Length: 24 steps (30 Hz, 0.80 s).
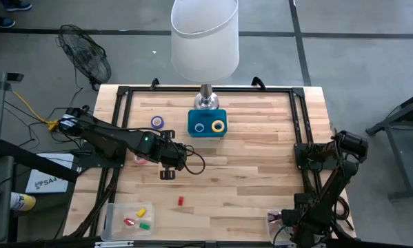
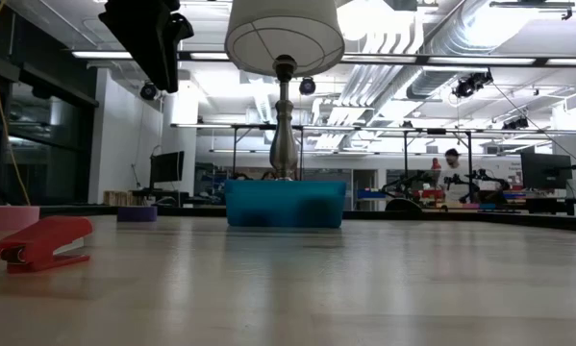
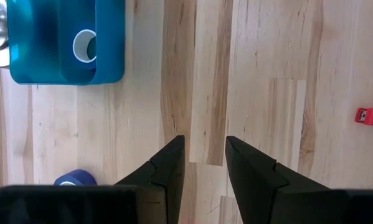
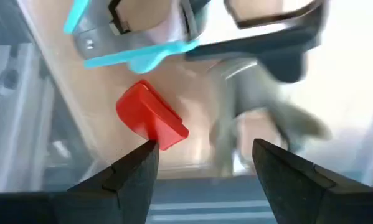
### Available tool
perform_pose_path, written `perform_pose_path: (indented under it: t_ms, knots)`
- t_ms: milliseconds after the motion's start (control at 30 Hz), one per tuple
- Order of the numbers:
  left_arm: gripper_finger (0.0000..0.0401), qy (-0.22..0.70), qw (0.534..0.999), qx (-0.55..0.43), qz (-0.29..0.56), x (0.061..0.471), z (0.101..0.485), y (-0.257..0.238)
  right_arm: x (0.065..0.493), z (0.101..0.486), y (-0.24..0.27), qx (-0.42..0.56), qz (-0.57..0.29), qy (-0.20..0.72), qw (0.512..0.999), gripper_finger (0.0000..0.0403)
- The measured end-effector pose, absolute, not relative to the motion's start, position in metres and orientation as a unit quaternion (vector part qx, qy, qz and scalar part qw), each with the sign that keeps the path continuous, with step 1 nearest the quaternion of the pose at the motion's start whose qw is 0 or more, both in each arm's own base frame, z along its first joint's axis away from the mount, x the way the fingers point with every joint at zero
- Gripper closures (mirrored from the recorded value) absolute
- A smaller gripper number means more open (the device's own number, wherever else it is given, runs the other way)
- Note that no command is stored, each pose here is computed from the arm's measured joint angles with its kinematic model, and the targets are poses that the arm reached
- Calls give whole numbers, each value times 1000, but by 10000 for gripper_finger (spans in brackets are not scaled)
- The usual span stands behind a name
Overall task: Pick and place Stapler, Stapler remover, tape
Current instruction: Put the top red stapler into the left transparent bin
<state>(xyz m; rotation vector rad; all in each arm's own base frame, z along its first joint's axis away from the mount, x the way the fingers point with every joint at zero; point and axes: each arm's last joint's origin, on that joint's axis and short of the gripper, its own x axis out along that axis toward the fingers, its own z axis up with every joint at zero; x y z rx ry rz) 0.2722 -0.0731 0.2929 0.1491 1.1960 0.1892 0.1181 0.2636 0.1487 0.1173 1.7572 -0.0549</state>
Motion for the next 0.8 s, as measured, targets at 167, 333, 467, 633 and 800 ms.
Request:
perform_pose_path:
  t_ms: [167, 333, 467, 633, 800]
  knots:
    - [288, 561, 820, 70, 89, 272, 293, -73, 117, 156, 264, 36, 20, 759, 650, 151]
    - [288, 561, 820, 70, 89, 272, 293, -73, 113, 156, 270, 17, 71, 749, 658, 151]
    - [288, 561, 820, 70, 89, 272, 293, -73, 115, 157, 275, 16, 104, 734, 671, 151]
    - [288, 561, 820, 70, 88, 272, 293, -73, 117, 158, 280, 21, 140, 721, 679, 151]
    - [288, 562, 820, 69, 88, 272, 293, -73, 112, 158, 269, 35, 41, 752, 656, 151]
